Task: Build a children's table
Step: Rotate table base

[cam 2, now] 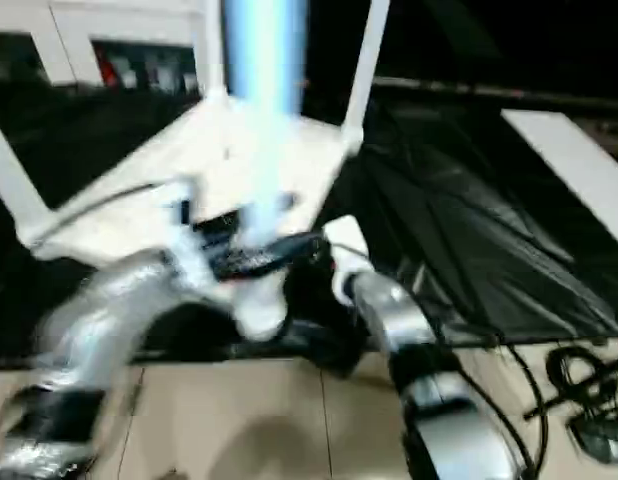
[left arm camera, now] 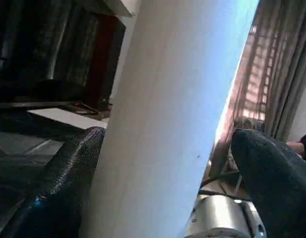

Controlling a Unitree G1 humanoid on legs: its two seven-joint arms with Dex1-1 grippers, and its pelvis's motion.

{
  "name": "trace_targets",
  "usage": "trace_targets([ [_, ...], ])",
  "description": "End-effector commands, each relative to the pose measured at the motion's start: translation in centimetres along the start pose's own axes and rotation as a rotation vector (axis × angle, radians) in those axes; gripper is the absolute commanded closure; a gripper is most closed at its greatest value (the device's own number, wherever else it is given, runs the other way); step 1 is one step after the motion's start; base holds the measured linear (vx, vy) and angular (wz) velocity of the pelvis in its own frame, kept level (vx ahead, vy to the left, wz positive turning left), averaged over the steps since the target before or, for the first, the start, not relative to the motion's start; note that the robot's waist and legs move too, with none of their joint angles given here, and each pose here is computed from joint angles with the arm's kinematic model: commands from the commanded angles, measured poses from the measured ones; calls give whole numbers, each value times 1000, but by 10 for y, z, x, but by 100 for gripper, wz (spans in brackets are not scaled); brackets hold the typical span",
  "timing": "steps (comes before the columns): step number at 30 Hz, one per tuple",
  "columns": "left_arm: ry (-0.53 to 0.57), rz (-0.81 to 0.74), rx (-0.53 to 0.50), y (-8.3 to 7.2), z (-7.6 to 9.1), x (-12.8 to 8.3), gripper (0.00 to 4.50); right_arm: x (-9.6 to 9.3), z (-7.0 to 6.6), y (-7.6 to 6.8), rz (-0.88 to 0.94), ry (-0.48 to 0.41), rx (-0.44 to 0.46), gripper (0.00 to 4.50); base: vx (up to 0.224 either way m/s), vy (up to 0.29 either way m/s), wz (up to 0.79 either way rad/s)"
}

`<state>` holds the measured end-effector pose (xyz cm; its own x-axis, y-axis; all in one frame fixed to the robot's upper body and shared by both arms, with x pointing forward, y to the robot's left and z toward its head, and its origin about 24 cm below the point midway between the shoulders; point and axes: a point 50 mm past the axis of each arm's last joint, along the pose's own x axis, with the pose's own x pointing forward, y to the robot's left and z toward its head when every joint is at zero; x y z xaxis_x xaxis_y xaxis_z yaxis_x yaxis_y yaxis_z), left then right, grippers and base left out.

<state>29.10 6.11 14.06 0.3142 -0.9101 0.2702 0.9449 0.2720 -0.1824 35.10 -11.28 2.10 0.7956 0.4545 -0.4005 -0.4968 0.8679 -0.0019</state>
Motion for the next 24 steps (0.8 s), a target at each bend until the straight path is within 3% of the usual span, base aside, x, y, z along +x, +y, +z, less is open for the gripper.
trace_targets([
  [1,18,-17,39,3,-6,28,5,6,13,5,55,-62,26,75,0,0,0],
  [5,38,45,92,14,-8,42,5,6,21,-1,21,-98,22,75,0,0,0],
  [8,82,133,165,28,-11,50,5,3,29,-16,-78,-148,33,75,0,0,0],
  [11,140,228,240,44,-12,52,5,-10,37,-41,-170,-230,86,75,0,0,0],
  [16,196,375,359,71,-7,44,5,-35,37,-69,-231,-301,65,75,0,0,0],
  [19,226,440,419,82,-3,37,5,-47,33,-76,-243,-321,53,75,0,0,0],
  [24,244,576,464,96,-1,28,5,-64,24,-76,-232,-333,47,75,0,0,0],
])
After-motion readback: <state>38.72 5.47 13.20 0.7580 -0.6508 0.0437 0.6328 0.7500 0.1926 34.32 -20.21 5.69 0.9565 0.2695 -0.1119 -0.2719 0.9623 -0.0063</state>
